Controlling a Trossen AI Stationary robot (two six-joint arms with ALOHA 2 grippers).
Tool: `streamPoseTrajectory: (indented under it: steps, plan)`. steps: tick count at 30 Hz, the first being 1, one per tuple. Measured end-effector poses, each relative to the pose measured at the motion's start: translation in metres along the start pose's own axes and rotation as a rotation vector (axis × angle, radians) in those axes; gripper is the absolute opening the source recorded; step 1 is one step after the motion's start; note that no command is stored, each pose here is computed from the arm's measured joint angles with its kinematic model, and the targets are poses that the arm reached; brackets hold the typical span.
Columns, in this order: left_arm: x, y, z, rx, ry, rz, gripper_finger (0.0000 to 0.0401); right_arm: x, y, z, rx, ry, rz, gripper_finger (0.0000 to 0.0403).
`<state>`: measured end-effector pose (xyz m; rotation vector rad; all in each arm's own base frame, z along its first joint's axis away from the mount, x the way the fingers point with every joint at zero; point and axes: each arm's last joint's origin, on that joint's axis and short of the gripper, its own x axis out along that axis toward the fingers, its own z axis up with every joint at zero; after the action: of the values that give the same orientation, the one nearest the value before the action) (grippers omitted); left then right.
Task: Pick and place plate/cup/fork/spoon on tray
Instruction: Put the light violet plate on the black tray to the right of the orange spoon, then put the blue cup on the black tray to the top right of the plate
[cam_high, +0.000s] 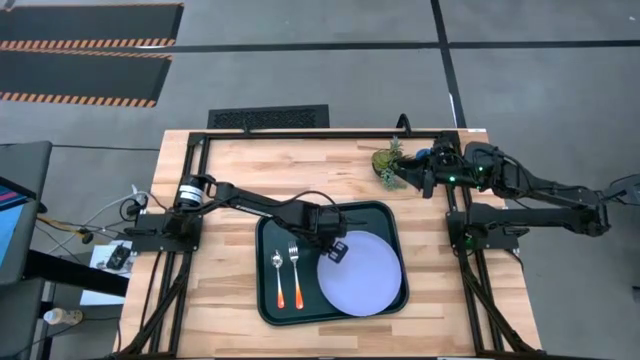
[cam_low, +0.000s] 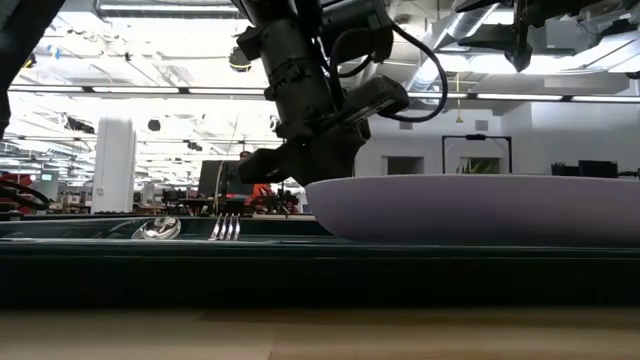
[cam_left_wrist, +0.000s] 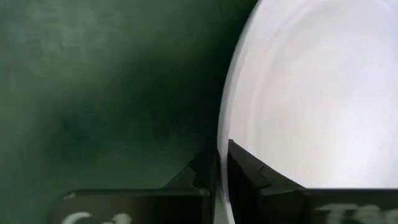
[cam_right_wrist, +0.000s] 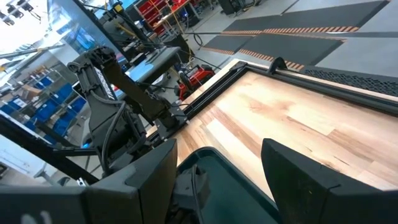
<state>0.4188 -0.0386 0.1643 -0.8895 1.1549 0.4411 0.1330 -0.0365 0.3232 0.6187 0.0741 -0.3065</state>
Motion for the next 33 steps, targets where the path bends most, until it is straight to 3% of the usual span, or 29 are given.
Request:
streamPoseTrajectory:
  steps: [16, 20, 25, 33]
  plan:
    - [0.0, -0.002, 0.0, 0.007, -0.025, -0.004, 0.0163, 0.0, -0.002, -0.002, -0.022, 0.009, -0.037, 0.026]
    - [-0.003, -0.001, 0.002, 0.003, -0.034, -0.004, 0.0182, 0.002, -0.015, -0.008, -0.011, 0.023, -0.25, 0.026]
    - [-0.013, 0.001, 0.009, -0.013, -0.056, -0.021, 0.0195, 0.006, -0.036, -0.015, 0.117, 0.024, -0.537, 0.026]
    - [-0.034, 0.006, 0.023, -0.028, -0.096, -0.05, 0.0197, 0.007, -0.076, -0.027, 0.257, 0.167, -0.926, 0.026]
